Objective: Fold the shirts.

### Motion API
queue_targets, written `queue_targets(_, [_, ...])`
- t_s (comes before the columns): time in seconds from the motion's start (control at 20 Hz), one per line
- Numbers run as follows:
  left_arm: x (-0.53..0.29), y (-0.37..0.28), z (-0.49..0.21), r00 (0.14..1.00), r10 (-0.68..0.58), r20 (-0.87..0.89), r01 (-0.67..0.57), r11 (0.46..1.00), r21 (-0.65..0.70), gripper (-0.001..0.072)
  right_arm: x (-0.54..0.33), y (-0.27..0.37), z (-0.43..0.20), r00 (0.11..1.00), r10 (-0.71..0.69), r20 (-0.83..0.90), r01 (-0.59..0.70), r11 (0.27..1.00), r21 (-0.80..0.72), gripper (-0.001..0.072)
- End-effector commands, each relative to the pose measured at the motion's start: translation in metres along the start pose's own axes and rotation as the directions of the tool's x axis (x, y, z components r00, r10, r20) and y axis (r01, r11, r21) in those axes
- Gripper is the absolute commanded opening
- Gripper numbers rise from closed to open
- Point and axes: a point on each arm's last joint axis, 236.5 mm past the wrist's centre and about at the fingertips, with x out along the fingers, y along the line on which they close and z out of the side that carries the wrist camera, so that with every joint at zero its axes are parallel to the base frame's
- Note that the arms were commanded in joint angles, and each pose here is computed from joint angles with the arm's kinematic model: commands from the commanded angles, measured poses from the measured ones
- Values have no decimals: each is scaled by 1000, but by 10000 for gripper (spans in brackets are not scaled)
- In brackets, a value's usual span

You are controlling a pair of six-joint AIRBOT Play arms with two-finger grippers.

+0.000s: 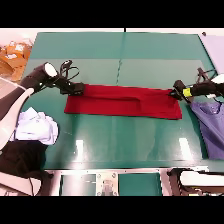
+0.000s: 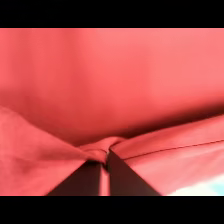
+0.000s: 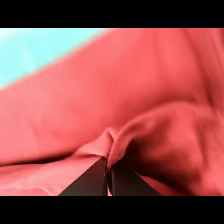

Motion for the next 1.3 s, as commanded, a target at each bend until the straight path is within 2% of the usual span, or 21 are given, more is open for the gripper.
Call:
queue_targets(0.0, [20,2,45,993,-13,115,16,1000,-20,716,38,2,32,1000,10,-8,-10,1000,-1,170])
queue_targets(0.05, [12,2,59,988,-10,157,12,1000,-11,707,36,-4,42,1000,10,7,-10,1000,11,352])
queue_targets(0.1, [1,4,73,982,1,188,-2,1000,5,704,28,-12,54,999,3,34,-4,1000,21,481])
queue_targets(0.15, [-13,9,85,978,17,210,-21,1000,19,703,16,-20,66,998,0,62,-1,1000,18,551])
queue_targets(0.3, [-53,24,109,970,29,242,-29,1000,-3,703,-19,-62,80,998,-6,65,8,999,-34,566])
queue_targets(0.35, [-63,30,111,970,32,241,-25,999,-34,703,-25,-79,76,999,-6,36,7,999,-37,660])
queue_targets(0.4, [-69,35,112,971,32,235,-17,998,-65,703,-28,-93,70,1000,-3,0,3,999,-39,661])
queue_targets(0.45, [-72,36,109,975,25,222,-8,997,-75,703,-27,-105,60,999,10,-48,-13,998,-64,711])
queue_targets(0.6, [-70,31,99,984,3,180,12,997,-81,703,-8,-103,30,972,117,-202,-146,980,-134,714])
queue_targets(0.8, [-70,17,99,983,-52,179,70,993,-95,703,14,-42,2,848,411,-334,-478,866,-147,714])
queue_targets(0.9, [-69,16,95,985,-58,161,75,993,-96,702,19,-28,-4,826,434,-359,-516,838,-175,714])
queue_targets(1.1, [-68,14,87,990,-66,127,78,992,-95,702,21,-20,-7,822,427,-377,-521,831,-195,710])
queue_targets(1.15, [-68,13,85,991,-68,118,80,992,-94,702,21,-19,-8,821,427,-378,-520,833,-190,631])
queue_targets(1.2, [-67,11,83,991,-73,111,83,992,-93,701,22,-18,-8,821,425,-380,-520,832,-193,266])
queue_targets(1.25, [-66,8,82,991,-76,107,86,993,-87,603,21,-19,-8,825,418,-381,-514,834,-199,40])
